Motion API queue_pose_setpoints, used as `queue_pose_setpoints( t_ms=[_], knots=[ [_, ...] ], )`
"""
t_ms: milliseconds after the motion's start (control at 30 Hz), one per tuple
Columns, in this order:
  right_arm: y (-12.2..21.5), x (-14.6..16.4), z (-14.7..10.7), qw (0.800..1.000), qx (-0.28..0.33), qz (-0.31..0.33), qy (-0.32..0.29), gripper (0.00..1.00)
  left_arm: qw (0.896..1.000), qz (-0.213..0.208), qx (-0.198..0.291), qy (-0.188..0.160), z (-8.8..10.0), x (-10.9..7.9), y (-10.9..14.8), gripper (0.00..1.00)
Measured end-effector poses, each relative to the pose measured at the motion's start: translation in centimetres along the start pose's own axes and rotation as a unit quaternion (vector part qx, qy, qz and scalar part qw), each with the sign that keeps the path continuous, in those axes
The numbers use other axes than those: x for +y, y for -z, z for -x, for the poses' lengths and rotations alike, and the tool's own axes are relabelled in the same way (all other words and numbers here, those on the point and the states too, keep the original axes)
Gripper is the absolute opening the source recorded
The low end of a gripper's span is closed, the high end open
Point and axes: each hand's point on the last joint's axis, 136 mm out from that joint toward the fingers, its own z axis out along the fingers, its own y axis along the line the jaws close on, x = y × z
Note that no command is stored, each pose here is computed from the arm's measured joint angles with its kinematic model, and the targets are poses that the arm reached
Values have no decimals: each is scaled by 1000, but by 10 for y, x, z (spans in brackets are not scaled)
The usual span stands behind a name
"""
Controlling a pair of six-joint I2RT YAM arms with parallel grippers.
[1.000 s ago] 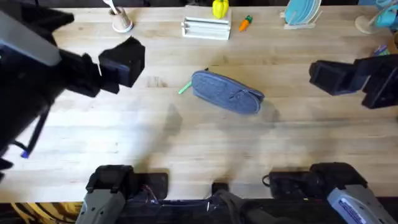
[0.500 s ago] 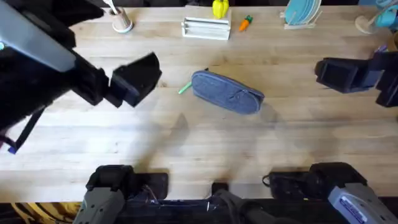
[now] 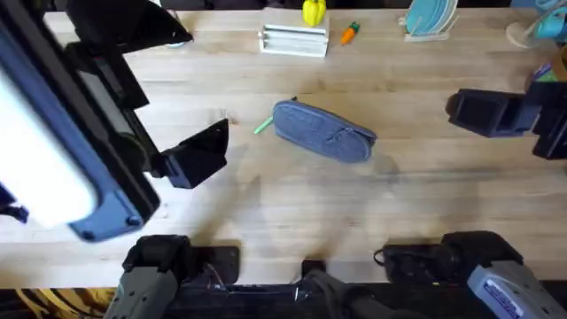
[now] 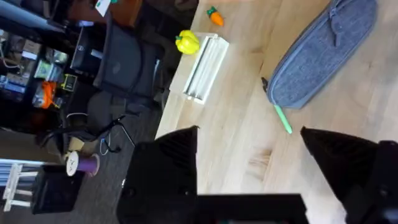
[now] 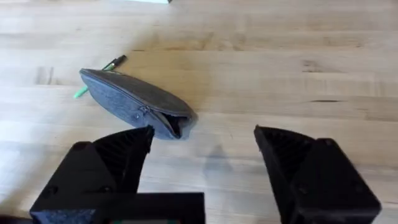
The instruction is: Unzip the bag, pick up the pens from the table one at a time and place them inside, then zip the bag closed.
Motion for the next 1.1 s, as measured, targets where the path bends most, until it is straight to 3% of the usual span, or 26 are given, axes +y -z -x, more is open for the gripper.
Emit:
queue_pose_setpoints(
  t_ms=[167, 333, 467, 667, 1100],
  knots=[
    [0, 0, -3, 1000, 7, 0, -7, 996, 999, -32, -2, 11, -5, 0, -15, 991],
    [0, 0, -3, 1000, 7, 0, -11, 996, 993, -103, -13, 54, -22, 2, -59, 991],
    [0, 0, -3, 1000, 7, 0, -12, 997, 981, -165, -39, 92, -35, -3, -98, 991],
    [0, 0, -3, 1000, 7, -1, -12, 997, 957, -241, -69, 144, -52, -22, -135, 992],
    [0, 0, -3, 1000, 7, -1, -13, 997, 915, -316, -114, 223, -81, -51, -186, 991]
  ],
)
